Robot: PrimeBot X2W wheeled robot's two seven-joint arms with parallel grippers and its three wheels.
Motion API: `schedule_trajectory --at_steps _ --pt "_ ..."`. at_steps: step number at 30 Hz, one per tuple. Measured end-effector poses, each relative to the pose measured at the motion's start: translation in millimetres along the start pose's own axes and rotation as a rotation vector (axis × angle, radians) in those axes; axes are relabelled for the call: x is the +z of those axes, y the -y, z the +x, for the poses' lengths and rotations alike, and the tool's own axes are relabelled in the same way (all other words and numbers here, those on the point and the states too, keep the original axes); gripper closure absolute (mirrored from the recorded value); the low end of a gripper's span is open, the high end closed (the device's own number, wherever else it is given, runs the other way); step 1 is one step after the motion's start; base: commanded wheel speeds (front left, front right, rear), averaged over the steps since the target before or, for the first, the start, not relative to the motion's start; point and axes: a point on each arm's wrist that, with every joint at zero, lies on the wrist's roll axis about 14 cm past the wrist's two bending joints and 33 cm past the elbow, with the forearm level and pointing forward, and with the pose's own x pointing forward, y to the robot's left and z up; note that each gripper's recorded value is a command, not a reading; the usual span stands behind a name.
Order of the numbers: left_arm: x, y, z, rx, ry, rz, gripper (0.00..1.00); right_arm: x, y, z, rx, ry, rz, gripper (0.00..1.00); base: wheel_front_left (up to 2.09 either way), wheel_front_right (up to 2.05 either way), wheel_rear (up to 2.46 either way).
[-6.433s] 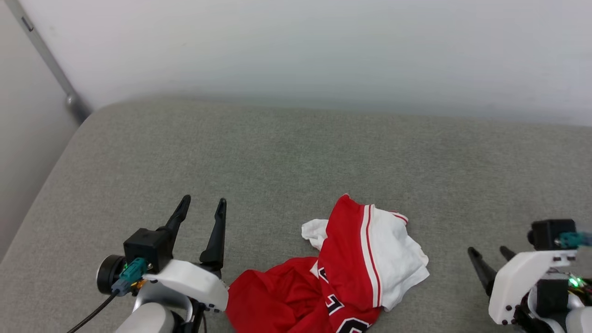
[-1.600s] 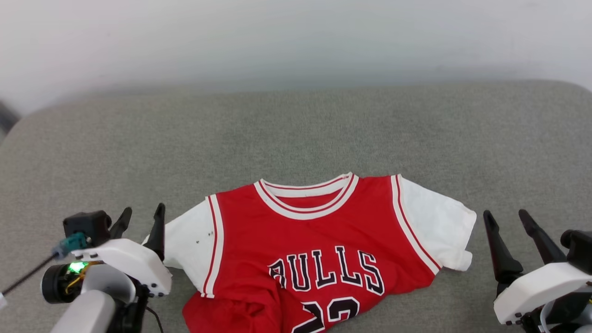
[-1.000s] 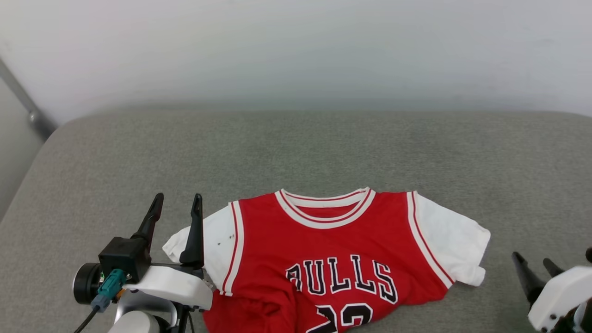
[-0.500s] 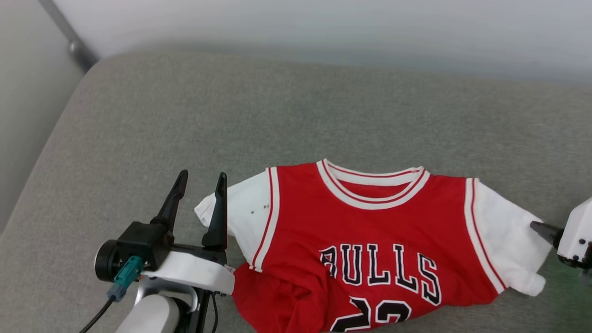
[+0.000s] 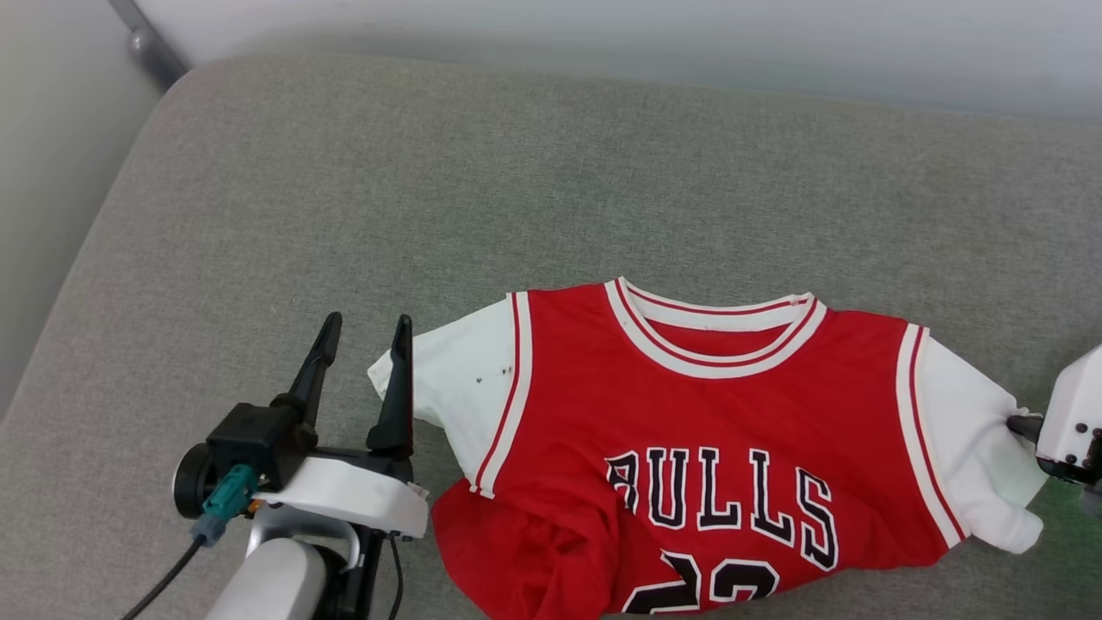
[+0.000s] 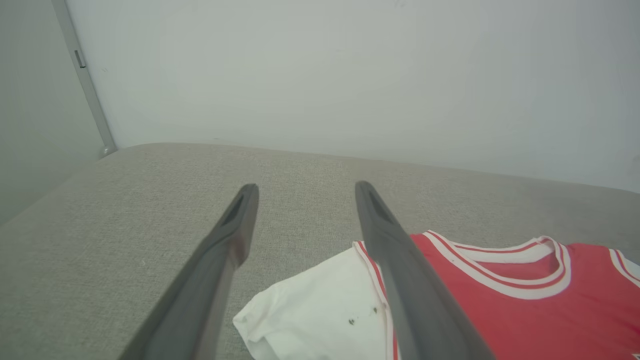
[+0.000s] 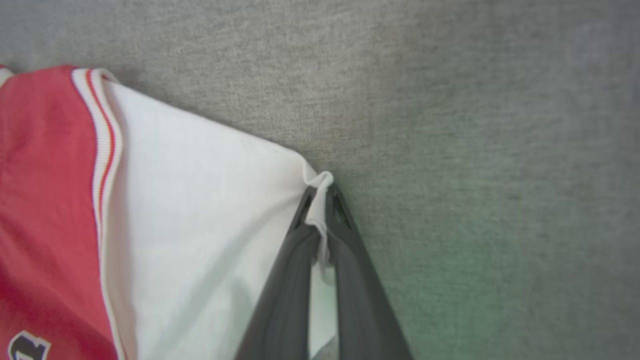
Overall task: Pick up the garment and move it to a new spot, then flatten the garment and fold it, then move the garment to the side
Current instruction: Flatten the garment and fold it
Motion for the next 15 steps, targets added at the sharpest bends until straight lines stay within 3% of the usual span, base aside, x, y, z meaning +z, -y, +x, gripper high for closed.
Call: schedule_trajectory --at_steps 8,15 --pt "-14.3 -17.5 13.9 -0.065 -0.199 -0.021 0.00 26.6 -11.6 -30.9 0.007 0.154 -0.094 1.00 0.00 0.00 0.00" --pt "-56.3 -39.1 16.5 -0.147 -0.630 0.002 0.00 35.6 -16.4 -65.7 0.015 0.266 -0.168 1.00 0.00 0.00 0.00"
